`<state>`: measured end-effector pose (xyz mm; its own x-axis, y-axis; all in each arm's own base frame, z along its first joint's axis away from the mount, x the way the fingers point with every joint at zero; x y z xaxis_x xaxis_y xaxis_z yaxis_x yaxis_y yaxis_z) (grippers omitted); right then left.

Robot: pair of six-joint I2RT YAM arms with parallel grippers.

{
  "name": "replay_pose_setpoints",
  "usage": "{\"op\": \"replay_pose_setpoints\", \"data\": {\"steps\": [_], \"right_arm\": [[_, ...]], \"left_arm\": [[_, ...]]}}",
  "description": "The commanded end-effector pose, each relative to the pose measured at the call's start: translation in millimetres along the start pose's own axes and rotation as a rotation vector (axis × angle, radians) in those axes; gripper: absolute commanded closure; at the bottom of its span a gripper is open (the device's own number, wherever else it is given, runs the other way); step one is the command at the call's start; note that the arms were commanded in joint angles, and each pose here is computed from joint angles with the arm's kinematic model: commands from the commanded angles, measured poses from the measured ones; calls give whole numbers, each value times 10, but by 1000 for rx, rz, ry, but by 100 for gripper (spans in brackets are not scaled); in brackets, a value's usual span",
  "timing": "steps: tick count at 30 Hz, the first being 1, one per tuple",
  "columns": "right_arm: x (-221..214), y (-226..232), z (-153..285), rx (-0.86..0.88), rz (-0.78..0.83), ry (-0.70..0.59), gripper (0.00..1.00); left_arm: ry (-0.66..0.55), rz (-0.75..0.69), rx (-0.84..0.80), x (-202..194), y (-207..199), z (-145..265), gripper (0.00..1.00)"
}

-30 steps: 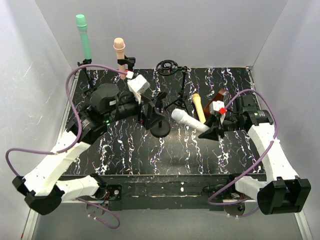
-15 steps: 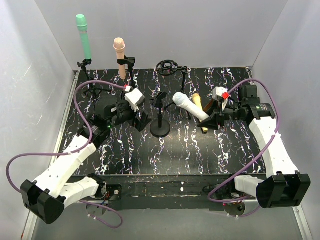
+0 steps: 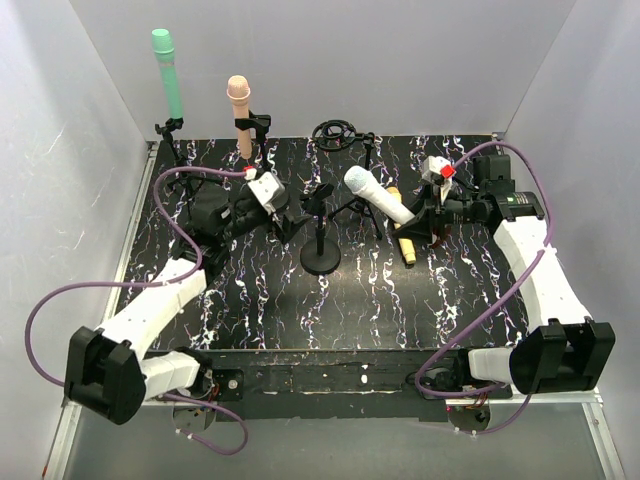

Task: Attach the microphones to the stand

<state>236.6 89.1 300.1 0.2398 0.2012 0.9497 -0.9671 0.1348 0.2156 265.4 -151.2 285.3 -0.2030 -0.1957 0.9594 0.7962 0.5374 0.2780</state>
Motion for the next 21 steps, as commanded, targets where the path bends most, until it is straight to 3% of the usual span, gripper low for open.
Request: {"op": "replay_pose_setpoints", "data": {"steps": [1, 15, 21], "right_arm": [[212, -14, -32, 27, 69, -36, 99], [166, -67, -99, 40, 35, -26, 99], [137, -68, -117, 45, 25, -22, 99]], "left_arm": [[-89, -28, -51, 14, 56, -153, 2], [-139, 67, -165, -150, 47, -406, 2], [-146, 108, -179, -180, 31, -438, 10]]}}
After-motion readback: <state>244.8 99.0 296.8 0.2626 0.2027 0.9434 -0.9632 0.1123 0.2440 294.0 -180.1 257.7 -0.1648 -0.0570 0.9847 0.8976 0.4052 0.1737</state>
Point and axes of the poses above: each gripper's point midway between its finger pads, its own z axis back along the fingers, its own y axis along the line the jaws close on, x = y × z, the point moved 10 cm from there along z, back along the fingers, and after that the axes turned 5 degrees about -z, right-handed, at the moved point
